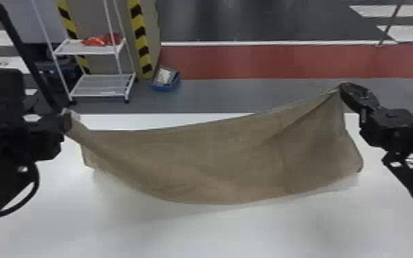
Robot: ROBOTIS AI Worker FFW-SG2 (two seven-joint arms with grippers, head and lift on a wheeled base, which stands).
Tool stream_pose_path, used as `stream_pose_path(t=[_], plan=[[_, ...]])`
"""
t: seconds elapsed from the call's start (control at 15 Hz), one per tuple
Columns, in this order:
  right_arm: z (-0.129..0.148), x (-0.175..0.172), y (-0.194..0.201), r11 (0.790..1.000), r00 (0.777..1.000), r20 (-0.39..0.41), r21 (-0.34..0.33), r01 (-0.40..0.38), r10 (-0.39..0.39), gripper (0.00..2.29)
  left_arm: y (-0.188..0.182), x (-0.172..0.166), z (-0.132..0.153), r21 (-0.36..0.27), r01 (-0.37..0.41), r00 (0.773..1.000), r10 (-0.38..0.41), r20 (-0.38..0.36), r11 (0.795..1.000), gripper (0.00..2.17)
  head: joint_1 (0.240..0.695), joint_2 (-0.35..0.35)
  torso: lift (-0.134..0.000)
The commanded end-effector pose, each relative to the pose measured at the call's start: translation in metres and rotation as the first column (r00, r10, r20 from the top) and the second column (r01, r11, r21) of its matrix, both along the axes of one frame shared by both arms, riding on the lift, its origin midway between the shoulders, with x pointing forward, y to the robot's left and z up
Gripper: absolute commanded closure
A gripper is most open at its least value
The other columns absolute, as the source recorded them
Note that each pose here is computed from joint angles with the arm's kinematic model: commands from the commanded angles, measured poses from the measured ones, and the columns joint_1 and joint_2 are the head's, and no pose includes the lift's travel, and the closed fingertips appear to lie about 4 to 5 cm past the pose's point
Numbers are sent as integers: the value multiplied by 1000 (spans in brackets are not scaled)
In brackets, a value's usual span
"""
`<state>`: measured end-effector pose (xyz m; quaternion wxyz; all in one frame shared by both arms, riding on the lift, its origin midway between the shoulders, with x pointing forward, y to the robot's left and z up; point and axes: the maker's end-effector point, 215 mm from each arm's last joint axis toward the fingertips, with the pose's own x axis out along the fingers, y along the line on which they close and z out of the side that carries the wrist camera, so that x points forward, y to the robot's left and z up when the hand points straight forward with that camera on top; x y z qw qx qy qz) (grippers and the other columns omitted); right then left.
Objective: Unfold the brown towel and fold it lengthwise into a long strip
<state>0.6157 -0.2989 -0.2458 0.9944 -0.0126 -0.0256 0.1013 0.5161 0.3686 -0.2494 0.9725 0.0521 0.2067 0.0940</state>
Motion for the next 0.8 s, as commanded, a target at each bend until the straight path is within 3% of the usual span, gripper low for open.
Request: stream_pose_path(t=[0.0,0.2,0.27,0.33,0.4,0.53,0.6,0.73], plan=[[29,51,12,1000,998,67,-27,-15,17,1416,-3,49,27,-36,14,997,-11,72,999,1949,608,65,-123],[67,72,18,997,987,148,-51,-54,61,1416,-6,75,63,-73,19,988,-7,152,997,1949,525,73,-123],[67,65,18,995,982,163,-59,-83,92,1416,-9,75,67,-73,22,986,-10,168,997,1949,499,74,-123],[52,53,14,994,982,153,-49,-102,109,1416,-14,69,53,-75,26,988,-14,156,997,1949,463,74,-123],[35,34,4,993,982,150,-41,-111,116,1416,-20,59,42,-69,38,987,-26,161,997,1949,456,74,-123],[-6,-11,-21,992,984,131,-53,-116,122,1416,-35,33,15,-67,40,981,-26,193,997,1949,476,64,-123],[-27,-27,-30,990,986,105,-55,-128,133,1416,-43,24,-3,-60,42,984,-31,173,997,1949,528,42,-123],[-48,-63,-63,994,989,106,-55,-98,103,1416,-50,-6,-31,-38,14,992,-9,127,999,1949,588,18,-123]])
